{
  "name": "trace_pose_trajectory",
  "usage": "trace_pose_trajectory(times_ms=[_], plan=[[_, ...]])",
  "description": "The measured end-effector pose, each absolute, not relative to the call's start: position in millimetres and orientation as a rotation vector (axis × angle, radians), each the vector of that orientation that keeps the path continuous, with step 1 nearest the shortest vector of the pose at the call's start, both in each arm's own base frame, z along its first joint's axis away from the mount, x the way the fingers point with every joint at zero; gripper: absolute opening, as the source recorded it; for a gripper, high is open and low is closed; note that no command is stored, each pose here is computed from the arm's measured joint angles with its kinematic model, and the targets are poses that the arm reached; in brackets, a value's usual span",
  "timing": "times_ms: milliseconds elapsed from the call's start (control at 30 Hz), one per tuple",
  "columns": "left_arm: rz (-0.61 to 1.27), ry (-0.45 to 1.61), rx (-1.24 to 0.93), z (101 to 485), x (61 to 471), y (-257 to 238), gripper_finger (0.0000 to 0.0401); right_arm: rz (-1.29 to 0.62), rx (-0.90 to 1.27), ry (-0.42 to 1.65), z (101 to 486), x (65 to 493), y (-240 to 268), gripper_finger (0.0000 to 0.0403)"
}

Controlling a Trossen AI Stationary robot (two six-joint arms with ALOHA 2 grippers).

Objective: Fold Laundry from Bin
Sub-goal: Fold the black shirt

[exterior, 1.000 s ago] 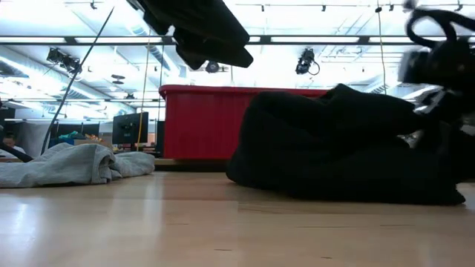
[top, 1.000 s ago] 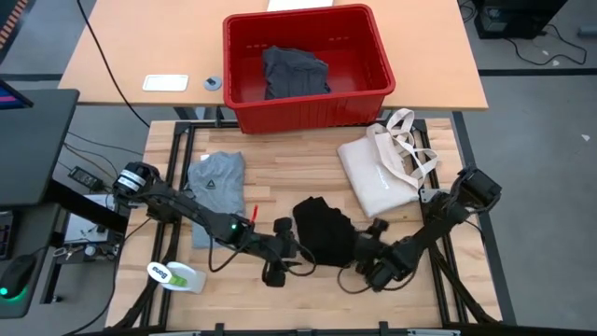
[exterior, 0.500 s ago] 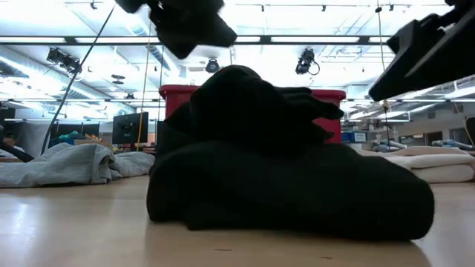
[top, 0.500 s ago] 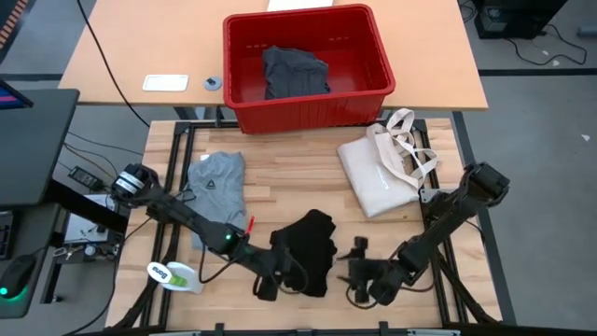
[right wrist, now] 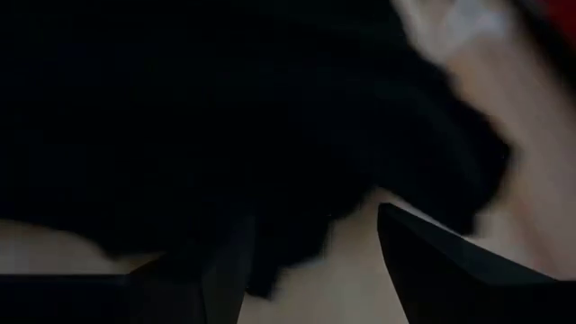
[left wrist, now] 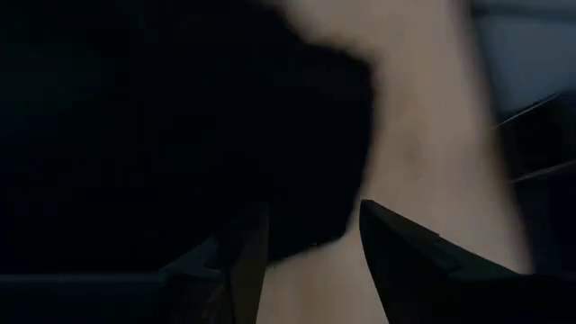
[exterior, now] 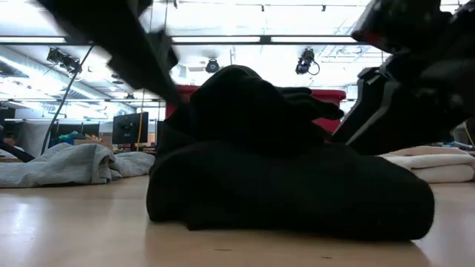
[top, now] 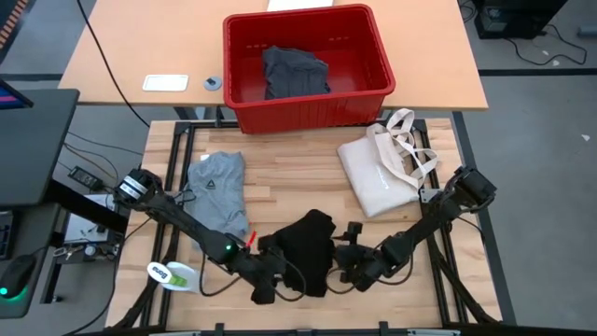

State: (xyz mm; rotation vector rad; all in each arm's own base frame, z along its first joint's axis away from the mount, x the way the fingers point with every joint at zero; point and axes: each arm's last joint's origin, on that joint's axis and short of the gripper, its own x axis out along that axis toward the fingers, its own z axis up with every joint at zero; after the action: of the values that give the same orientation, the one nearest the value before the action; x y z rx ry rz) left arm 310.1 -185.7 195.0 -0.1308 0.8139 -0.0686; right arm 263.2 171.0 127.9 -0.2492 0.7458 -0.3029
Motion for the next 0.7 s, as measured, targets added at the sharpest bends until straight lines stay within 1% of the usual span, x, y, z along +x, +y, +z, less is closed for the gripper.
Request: trace_pose_trajectory(times_ms=[67, 133, 300, 400, 533, 700], plan=[[-0.01, 0.865, -0.107, 186.9, 305.8, -185.1, 0.0181, -0.279, -0.205, 0.736, 127.6, 266.5, 172.5, 0.0242], [0.046, 0.87, -0.051, 184.2, 301.6, -185.5, 0.0181, -0.268, -0.192, 0.723, 127.8, 267.2, 174.9, 0.0242], [0.181, 0.77, 0.115, 187.9, 296.1, -187.9, 0.0181, -0.26, -0.186, 0.713, 128.5, 267.9, 176.1, 0.0242], [0.215, 0.771, 0.188, 188.4, 293.6, -185.8, 0.0181, -0.261, -0.179, 0.71, 128.8, 269.1, 175.3, 0.0242], [0.279, 0.769, 0.214, 185.4, 294.1, -180.6, 0.0181, -0.258, -0.17, 0.699, 129.5, 270.0, 176.0, 0.0242], [0.32, 0.727, 0.384, 183.0, 291.3, -185.4, 0.0181, -0.258, -0.168, 0.7, 129.5, 270.0, 176.0, 0.0242]])
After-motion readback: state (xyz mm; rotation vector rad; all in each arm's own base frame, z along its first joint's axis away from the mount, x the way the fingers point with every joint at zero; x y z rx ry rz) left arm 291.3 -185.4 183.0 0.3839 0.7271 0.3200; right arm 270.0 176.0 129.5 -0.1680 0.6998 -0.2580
